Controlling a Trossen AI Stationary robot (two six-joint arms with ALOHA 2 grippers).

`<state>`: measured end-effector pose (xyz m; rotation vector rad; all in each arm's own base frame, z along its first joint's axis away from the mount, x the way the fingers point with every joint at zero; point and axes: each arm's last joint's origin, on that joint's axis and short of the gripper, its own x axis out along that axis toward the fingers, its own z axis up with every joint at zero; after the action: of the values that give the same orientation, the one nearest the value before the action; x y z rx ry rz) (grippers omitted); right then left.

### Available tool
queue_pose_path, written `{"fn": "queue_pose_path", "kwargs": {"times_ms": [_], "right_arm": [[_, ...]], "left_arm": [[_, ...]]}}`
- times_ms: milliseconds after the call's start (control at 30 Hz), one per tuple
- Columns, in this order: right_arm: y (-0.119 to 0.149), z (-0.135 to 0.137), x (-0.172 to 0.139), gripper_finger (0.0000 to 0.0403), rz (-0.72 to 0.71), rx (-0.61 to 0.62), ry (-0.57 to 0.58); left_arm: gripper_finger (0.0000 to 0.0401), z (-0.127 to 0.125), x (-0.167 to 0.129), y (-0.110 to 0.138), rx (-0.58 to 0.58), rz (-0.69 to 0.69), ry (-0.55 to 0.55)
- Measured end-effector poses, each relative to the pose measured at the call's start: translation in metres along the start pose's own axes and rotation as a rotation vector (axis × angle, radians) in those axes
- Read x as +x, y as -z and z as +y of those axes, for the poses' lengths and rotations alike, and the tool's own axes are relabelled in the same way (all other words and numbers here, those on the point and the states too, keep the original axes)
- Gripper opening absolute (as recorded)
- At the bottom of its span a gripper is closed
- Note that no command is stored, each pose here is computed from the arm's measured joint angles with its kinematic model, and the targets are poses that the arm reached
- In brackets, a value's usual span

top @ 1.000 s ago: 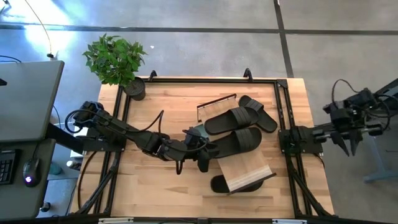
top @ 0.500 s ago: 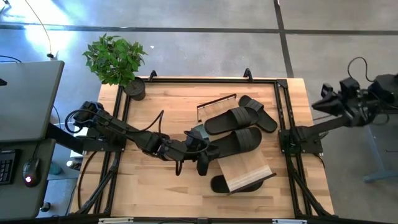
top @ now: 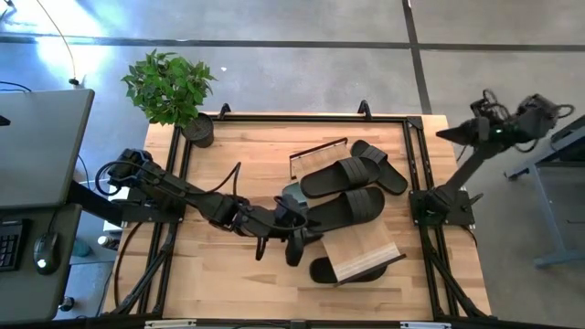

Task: Pick and place slides into the shelf
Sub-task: Put the black slides under the shelf

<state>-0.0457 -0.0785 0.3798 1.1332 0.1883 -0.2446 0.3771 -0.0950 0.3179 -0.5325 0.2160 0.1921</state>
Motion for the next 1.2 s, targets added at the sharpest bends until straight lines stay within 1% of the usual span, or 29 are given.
{"fn": "queue_pose_path", "kwargs": {"times_ms": [67, 100, 167, 200, 300, 400, 533, 633, 733, 833, 967, 1100, 1200], "right_arm": [[0.003, -0.011, 0.008, 0.0064, -0.007, 0.019, 0.060], [0.006, -0.012, 0.012, 0.0071, -0.004, 0.063, 0.059], [0.014, -0.019, 0.021, 0.0088, 0.004, 0.062, 0.067], [0.017, -0.021, 0.026, 0.0097, 0.001, 0.085, 0.066], [0.032, -0.031, 0.038, 0.0122, 0.001, 0.200, 0.102], [0.046, -0.045, 0.048, 0.0136, -0.034, 0.320, 0.135], [0.070, -0.063, 0.063, 0.0139, -0.086, 0.364, 0.191], [0.087, -0.074, 0.074, 0.0140, -0.090, 0.371, 0.250], [0.096, -0.081, 0.080, 0.0140, -0.083, 0.348, 0.289], [0.093, -0.074, 0.079, 0.0140, -0.113, 0.294, 0.253], [0.091, -0.056, 0.080, 0.0140, -0.157, 0.216, 0.159], [0.085, -0.027, 0.077, 0.0140, -0.153, 0.114, 0.042], [0.075, 0.004, 0.070, 0.0140, -0.128, 0.039, -0.096]], "left_arm": [[0.0177, 0.000, 0.000, 0.000, 0.013, 0.010, 0.015], [0.0177, -0.001, 0.000, 0.000, 0.018, 0.012, 0.018], [0.0177, -0.001, 0.000, 0.000, 0.022, 0.014, 0.021], [0.0177, -0.001, 0.000, 0.000, 0.024, 0.015, 0.020], [0.0177, -0.001, 0.000, 0.000, 0.041, 0.014, 0.021], [0.0177, -0.001, 0.000, 0.001, 0.054, 0.022, 0.032], [0.0177, -0.002, 0.000, 0.001, 0.071, 0.034, 0.057], [0.0177, -0.002, 0.000, 0.001, 0.073, 0.046, 0.071], [0.0177, -0.002, 0.000, 0.002, 0.074, 0.058, 0.086], [0.0177, -0.003, 0.000, 0.002, 0.074, 0.066, 0.099], [0.0177, -0.003, 0.000, 0.002, 0.073, 0.082, 0.123], [0.0177, -0.004, 0.000, 0.003, 0.073, 0.089, 0.133], [0.0177, -0.004, 0.000, 0.003, 0.073, 0.093, 0.137]]}}
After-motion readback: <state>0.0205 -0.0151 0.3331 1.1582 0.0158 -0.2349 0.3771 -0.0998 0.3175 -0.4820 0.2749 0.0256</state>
